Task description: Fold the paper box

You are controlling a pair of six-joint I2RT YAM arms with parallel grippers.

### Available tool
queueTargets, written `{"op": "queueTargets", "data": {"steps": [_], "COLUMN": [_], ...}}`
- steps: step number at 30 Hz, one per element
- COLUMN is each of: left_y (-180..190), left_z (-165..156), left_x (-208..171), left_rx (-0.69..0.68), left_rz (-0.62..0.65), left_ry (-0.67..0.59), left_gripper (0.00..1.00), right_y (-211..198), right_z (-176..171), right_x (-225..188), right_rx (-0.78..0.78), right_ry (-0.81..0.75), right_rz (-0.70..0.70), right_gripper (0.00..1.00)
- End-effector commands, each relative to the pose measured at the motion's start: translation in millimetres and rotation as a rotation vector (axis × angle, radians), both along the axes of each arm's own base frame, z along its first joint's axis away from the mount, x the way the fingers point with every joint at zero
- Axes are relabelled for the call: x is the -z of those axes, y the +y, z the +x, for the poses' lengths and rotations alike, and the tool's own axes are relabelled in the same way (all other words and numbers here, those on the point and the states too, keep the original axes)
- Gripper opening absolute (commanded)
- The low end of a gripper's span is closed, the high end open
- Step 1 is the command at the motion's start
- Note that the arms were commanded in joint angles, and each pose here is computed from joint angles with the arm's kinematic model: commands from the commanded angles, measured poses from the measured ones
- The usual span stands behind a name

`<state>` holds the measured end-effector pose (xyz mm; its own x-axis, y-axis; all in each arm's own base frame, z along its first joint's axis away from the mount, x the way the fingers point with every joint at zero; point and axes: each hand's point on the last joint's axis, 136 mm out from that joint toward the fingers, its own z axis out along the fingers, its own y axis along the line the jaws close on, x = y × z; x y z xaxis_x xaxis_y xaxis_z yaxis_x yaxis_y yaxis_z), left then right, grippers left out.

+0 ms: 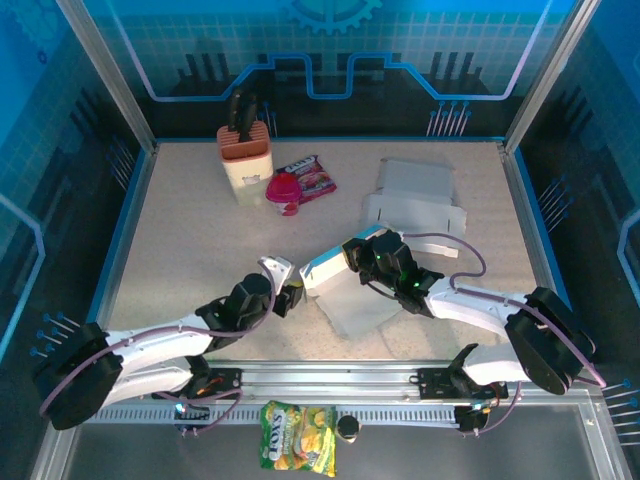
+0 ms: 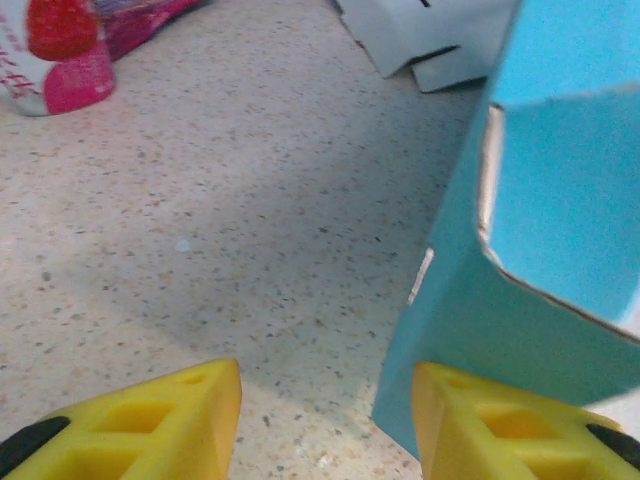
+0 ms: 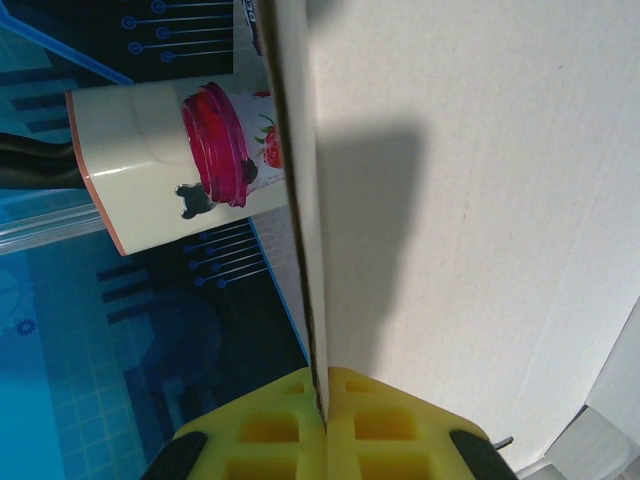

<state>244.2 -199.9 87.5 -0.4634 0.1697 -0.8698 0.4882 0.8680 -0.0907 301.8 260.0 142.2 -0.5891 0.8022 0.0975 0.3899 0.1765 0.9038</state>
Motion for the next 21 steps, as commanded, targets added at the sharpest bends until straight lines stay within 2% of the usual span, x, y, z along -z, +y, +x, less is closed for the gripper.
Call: {"op": "queueTargets", "data": {"steps": [1,12,21], "left_y": [-15.2,-27.4,-38.1], "left_z": [-6.5,8.2,8.2], "left_x": [-9.0,-8.4,-14.8], "left_rx": [0.101,0.115,0.158], "left_rz": [-0.051,-0.021,-0.049], "left_ry": [-0.04,-0.077,-0.102], "left_gripper": [0.49,0.46,0.38], "right_y": [2.6,2.2,5.9], "right_z": [0.5,-2.3,-3.9], "right_x": [3.4,2.2,1.5], "right_rx": [-0.01,-0.016,-0.023], "right_ry": [0.008,0.0,-0.005], "right_rz": [-0.022,-0.019,-0.017], "right_gripper": [0.0,0.0,0.0]}}
